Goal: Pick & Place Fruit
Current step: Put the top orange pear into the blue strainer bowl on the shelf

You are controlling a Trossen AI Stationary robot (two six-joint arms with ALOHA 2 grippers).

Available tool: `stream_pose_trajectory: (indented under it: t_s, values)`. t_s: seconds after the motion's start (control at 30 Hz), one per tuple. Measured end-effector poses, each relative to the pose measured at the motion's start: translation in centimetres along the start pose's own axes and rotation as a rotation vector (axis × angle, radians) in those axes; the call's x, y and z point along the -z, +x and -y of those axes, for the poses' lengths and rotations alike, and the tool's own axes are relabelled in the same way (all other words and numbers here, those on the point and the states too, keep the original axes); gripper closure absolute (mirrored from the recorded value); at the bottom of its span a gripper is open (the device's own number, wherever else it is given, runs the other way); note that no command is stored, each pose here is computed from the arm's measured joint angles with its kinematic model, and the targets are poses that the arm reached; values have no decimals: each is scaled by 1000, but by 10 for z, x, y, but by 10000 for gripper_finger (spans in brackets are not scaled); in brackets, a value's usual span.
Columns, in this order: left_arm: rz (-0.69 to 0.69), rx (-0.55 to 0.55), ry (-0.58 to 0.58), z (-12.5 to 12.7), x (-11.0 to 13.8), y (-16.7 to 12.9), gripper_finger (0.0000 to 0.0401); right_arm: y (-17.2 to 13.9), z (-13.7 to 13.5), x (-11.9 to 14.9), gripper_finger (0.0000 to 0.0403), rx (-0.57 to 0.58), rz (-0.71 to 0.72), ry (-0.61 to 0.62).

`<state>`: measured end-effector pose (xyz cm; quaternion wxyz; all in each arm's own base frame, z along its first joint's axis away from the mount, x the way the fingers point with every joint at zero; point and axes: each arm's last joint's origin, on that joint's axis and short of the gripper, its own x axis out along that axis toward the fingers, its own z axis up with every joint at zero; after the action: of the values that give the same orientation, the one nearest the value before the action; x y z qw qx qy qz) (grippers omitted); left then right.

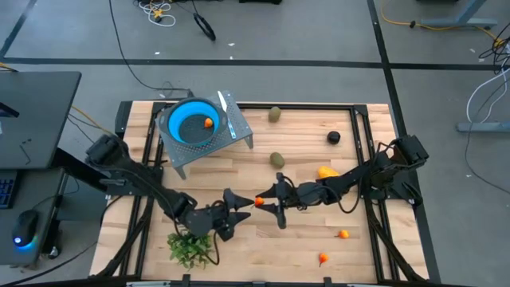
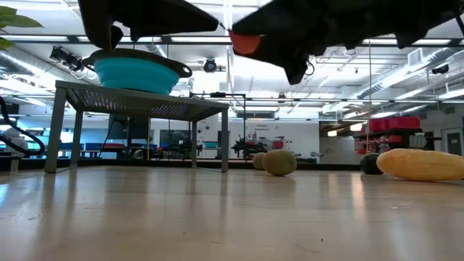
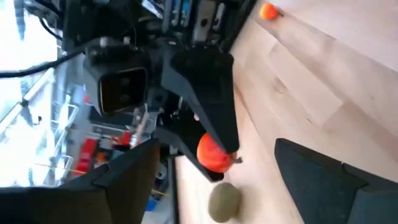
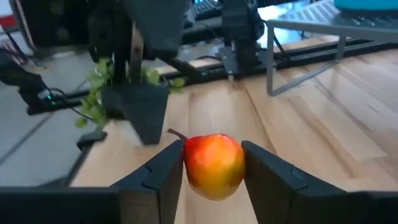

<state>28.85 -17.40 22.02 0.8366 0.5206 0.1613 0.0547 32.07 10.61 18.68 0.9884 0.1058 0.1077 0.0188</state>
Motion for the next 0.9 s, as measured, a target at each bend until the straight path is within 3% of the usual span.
stream_pose_trajectory:
  t_s: [0.3,0.9]
  values:
    - [15,-15,37,-3,1,5,59,-1,-6,-12,240,-66,115,57]
    - [36,-50,29,-18,10,21,92,-2,-9,-14,240,-82,137,84]
